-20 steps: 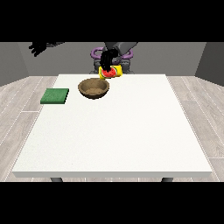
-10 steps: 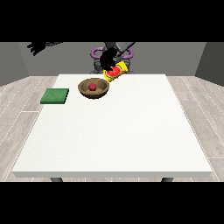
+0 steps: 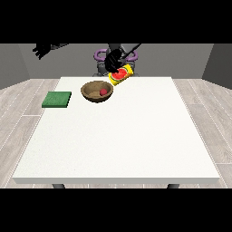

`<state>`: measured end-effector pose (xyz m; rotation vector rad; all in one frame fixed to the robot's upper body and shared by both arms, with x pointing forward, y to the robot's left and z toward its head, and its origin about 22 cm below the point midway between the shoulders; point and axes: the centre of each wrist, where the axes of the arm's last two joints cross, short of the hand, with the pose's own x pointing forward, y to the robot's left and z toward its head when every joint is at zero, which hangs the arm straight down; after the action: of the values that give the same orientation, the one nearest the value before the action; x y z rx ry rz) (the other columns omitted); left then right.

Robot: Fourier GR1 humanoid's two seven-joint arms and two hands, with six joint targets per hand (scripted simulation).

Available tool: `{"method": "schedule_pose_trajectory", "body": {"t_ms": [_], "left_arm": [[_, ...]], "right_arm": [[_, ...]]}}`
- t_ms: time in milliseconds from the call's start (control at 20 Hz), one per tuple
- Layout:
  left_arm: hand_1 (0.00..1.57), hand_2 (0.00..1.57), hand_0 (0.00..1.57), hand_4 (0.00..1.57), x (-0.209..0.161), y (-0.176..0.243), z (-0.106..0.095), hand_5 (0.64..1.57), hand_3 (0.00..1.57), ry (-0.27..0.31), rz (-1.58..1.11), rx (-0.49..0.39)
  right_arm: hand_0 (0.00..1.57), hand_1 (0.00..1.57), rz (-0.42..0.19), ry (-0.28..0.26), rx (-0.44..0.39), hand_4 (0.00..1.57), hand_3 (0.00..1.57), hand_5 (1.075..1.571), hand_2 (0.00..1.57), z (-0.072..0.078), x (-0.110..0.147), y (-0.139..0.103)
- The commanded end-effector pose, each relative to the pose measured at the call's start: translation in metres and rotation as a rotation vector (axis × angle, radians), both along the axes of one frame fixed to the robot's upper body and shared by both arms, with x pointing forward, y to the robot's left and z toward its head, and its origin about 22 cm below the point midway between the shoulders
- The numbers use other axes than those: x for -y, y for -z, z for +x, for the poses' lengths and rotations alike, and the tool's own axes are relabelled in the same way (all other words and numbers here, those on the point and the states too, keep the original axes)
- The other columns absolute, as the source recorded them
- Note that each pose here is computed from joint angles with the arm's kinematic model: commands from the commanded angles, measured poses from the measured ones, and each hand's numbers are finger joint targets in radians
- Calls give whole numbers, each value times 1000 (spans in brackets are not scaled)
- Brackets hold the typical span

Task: Pick the cup and pour the ball into the bowl, then pick the bowl and place it on the pad

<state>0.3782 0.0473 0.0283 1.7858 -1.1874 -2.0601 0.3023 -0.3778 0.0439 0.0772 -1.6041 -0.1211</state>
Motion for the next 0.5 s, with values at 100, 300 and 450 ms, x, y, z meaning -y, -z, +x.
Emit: {"method": "schedule_pose_trajectory", "body": {"t_ms": [100, 300, 450], "left_arm": [[1424, 1571, 1424, 1143, -30, 11, -6, 1501, 1571, -87, -503, -92], [80, 1399, 80, 797, -86, 4, 5, 1562, 1571, -160, -734, -63], [0, 1571, 0, 799, -123, 37, -15, 1521, 1424, -216, -914, -133]], "right_arm": [[0, 0, 11, 33, -47, 510, 240, 1569, 0, -14, -10, 18], [0, 0, 5, 71, -98, 524, 317, 1568, 0, -13, -19, 17], [0, 0, 6, 86, -134, 542, 0, 1568, 0, -19, -22, 23]]}}
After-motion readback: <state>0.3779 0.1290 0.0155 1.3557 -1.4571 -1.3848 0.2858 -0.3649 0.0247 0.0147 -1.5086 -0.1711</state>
